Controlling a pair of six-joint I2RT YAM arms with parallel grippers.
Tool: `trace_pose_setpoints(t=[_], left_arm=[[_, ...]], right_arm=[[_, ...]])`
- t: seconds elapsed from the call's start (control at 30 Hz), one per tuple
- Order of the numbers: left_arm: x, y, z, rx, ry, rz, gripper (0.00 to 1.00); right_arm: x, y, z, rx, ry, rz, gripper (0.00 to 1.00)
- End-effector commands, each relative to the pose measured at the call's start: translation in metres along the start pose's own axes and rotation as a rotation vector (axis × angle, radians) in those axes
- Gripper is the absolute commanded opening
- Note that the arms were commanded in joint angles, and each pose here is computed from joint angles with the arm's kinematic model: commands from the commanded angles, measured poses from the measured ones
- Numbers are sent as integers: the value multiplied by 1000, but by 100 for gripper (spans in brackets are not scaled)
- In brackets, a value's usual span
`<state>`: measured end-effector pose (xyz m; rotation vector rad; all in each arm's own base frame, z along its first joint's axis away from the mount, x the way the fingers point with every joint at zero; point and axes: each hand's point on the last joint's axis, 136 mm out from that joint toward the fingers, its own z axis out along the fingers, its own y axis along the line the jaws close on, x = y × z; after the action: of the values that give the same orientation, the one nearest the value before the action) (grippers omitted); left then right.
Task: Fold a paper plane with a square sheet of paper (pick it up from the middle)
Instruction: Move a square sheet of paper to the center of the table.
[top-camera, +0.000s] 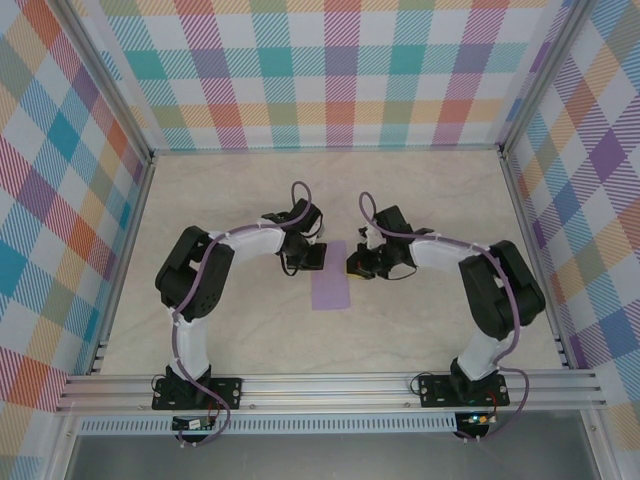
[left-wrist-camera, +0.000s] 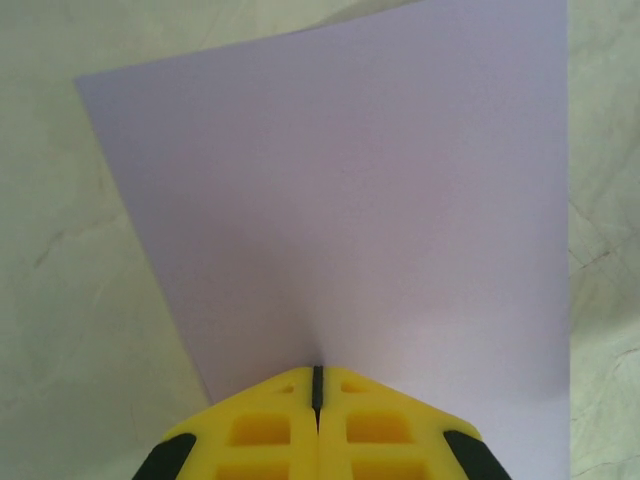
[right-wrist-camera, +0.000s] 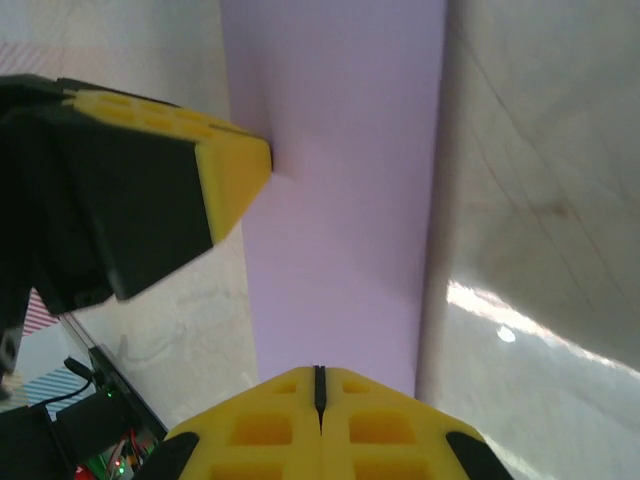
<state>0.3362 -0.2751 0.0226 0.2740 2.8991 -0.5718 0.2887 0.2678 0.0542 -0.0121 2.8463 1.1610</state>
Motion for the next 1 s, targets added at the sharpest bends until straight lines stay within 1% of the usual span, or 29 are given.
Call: trace_pose_setpoints(t=[0.0,0.13,0.3,0.4,0.47,0.53,0.63,0.73,0.87,0.97], left_arm=[[-1,-2,-8,31,22,96,0],[-10,-15,-32,83,-46,57,0],[-4,-21,-53,140,-104,-77,0],[4,-25,-61,194,-132,-163,3],[15,-25,-63,208,-134,-222,4],[16,-32,-67,248,-163,-253,5],[30,-43,-66,296,-157,-305,6],[43,-57,-62,333,-146,-330,7],[54,-75,-56,357,-140,-334,5],[59,-83,-50,348,-136,-326,3]], right_arm=[[-29,17,10,-40,-55,-8,0],[-49,12,25,-12,-64,0,0],[-52,-15,41,95,-46,61,0],[-43,-33,44,174,-36,111,0],[-35,-42,42,219,-36,144,0],[-25,-51,38,273,-45,187,0],[-5,-60,30,324,-57,279,0],[3,-47,25,279,-71,261,0],[-8,-7,9,155,-90,81,0],[-6,9,5,73,-69,-6,0]])
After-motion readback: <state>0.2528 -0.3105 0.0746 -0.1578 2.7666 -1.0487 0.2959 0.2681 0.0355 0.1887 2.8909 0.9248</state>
